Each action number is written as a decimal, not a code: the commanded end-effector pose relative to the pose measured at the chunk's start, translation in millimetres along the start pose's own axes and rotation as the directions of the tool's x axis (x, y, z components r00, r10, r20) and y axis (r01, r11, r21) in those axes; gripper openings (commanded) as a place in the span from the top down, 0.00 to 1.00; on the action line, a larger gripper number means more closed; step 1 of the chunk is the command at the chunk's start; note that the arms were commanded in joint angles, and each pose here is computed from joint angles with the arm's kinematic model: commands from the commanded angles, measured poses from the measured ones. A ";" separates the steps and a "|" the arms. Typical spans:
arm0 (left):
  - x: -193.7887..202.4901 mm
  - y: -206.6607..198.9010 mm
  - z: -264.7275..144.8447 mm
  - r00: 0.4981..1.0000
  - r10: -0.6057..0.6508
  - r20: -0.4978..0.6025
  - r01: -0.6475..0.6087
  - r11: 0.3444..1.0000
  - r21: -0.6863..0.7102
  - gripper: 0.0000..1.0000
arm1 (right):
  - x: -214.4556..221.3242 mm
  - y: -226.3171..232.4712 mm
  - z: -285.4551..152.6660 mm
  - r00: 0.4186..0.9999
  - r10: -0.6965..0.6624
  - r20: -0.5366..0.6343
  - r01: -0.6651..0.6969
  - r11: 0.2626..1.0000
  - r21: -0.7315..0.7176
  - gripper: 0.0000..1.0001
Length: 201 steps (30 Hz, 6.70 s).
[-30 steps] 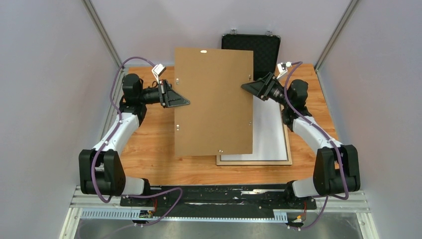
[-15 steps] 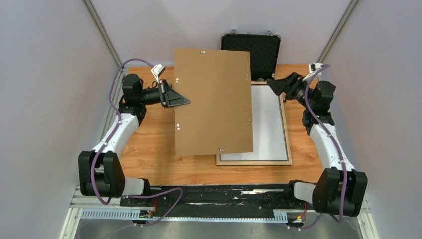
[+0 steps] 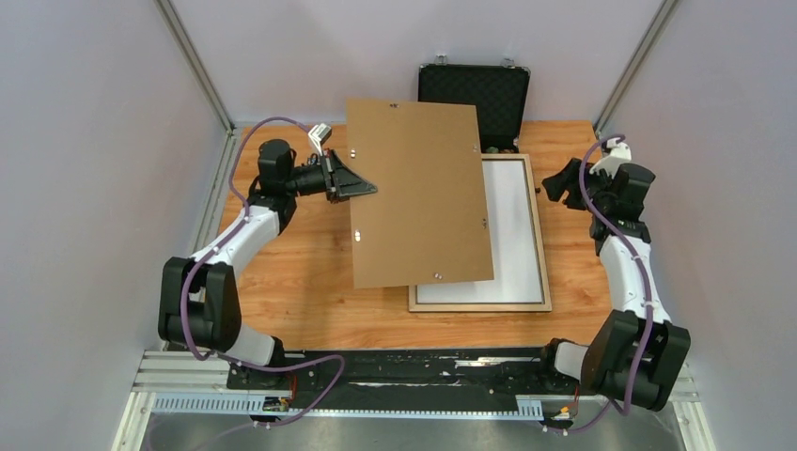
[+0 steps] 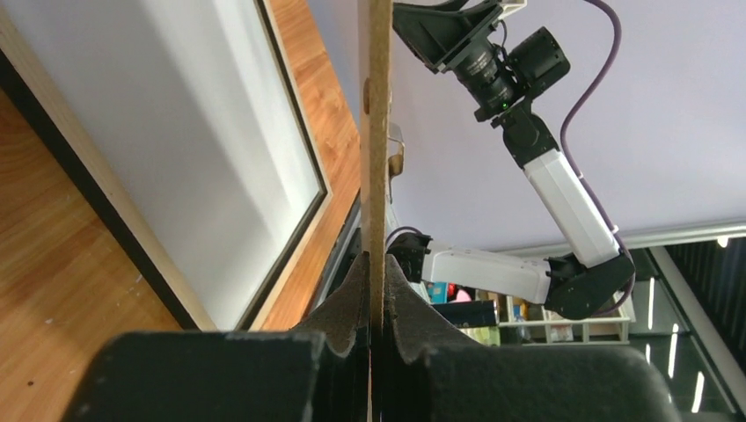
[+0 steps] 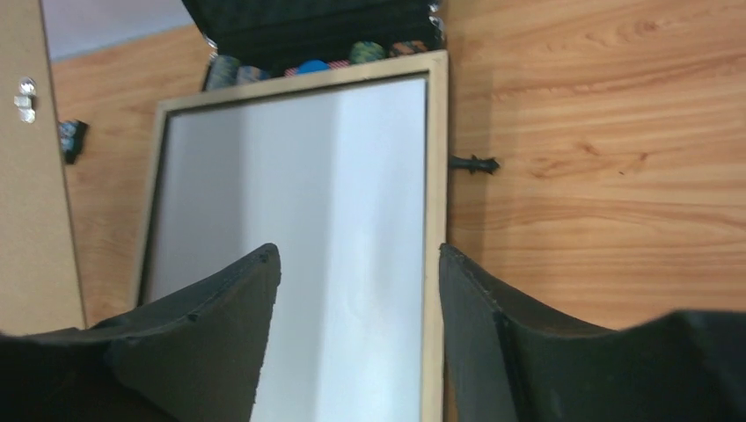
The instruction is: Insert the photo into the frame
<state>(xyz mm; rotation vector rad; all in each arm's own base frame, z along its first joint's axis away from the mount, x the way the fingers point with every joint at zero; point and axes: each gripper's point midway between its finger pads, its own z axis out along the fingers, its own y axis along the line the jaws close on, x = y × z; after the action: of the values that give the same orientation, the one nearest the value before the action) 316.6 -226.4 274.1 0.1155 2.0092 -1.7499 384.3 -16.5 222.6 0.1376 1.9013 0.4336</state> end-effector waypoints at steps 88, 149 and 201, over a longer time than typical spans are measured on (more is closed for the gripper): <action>-9.0 50.5 65.7 0.981 0.095 -0.167 -0.083 0.993 0.078 1.00 | 143.4 -6.6 54.5 0.839 0.226 -0.495 -0.293 0.954 -0.062 0.95; 11.4 117.6 139.1 0.940 0.008 -0.340 0.029 0.994 0.101 1.00 | 92.4 -49.3 14.5 0.922 0.195 -0.336 -0.198 0.980 0.024 0.52; 5.8 135.8 151.6 0.938 -0.027 -0.345 0.050 0.997 0.059 1.00 | 112.1 -54.9 23.8 0.885 0.256 -0.389 -0.263 0.964 0.034 0.52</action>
<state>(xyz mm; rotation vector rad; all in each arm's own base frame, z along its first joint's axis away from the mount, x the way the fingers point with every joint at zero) 399.9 -342.0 116.0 0.2885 2.3048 -1.9547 362.1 -30.1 92.6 0.3418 2.2960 0.6940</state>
